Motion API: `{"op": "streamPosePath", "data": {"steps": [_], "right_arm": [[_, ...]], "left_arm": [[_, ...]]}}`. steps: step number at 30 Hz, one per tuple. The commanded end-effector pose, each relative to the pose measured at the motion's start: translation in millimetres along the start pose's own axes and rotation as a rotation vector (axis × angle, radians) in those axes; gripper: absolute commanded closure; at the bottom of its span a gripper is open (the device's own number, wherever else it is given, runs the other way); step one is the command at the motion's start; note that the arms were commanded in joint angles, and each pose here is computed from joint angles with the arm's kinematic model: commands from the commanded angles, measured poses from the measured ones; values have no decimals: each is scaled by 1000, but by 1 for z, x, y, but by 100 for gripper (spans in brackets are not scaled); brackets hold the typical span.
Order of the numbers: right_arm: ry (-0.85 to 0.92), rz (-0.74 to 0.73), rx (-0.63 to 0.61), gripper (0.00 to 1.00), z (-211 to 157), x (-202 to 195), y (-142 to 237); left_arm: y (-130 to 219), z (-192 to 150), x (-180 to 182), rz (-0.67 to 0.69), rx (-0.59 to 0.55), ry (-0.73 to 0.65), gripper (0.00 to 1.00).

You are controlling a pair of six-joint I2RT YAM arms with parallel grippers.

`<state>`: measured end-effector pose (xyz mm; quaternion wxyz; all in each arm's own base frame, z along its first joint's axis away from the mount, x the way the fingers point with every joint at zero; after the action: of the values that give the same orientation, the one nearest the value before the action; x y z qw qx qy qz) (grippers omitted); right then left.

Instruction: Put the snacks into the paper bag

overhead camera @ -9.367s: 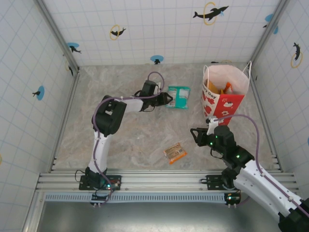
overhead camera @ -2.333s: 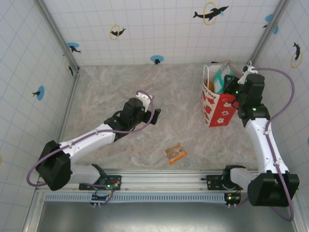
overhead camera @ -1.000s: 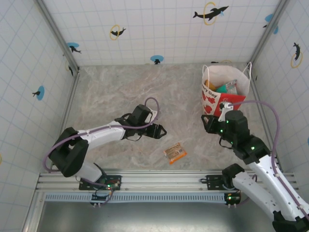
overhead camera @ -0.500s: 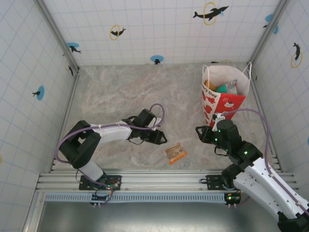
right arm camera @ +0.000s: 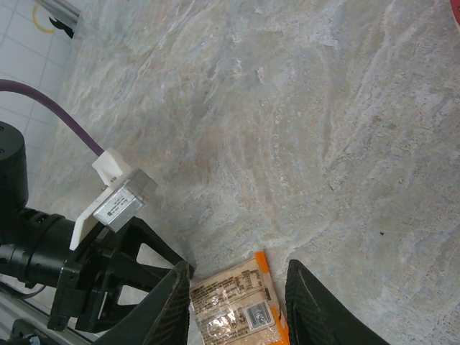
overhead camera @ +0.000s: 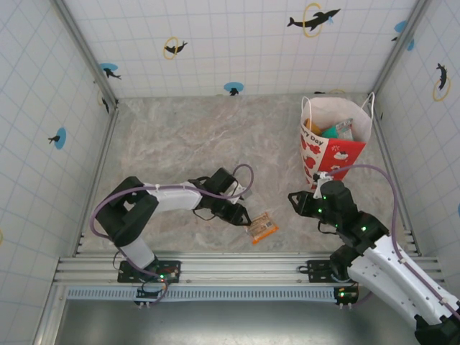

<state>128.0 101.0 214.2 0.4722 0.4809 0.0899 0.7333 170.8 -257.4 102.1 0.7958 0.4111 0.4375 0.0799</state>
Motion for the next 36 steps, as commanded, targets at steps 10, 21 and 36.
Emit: {"op": "streamPosePath", "data": {"steps": [10,21,36], "right_arm": [[12,21,-12,62,-1,2,1],[34,21,-67,62,3,3,4],[66,170,-250,61,10,8,9]], "left_arm": [[-22,-13,4,-29,116,-39,72],[-7,-5,-7,1,38,-114,100],[39,15,-37,23,-264,-271,100]]}}
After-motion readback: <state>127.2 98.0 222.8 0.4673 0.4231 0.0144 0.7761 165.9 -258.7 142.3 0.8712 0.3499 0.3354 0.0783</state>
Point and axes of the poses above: each hand's point on the last joint's axis, 136 mm out from that joint toward the fingers, its own y axis back along the fingers, its own x axis along the line the jaws close on, z = x × y, the point moved 10 cm from there along y, back along the fingers, and after that the axes turned 5 degrees about -y, right-handed, at the moved point
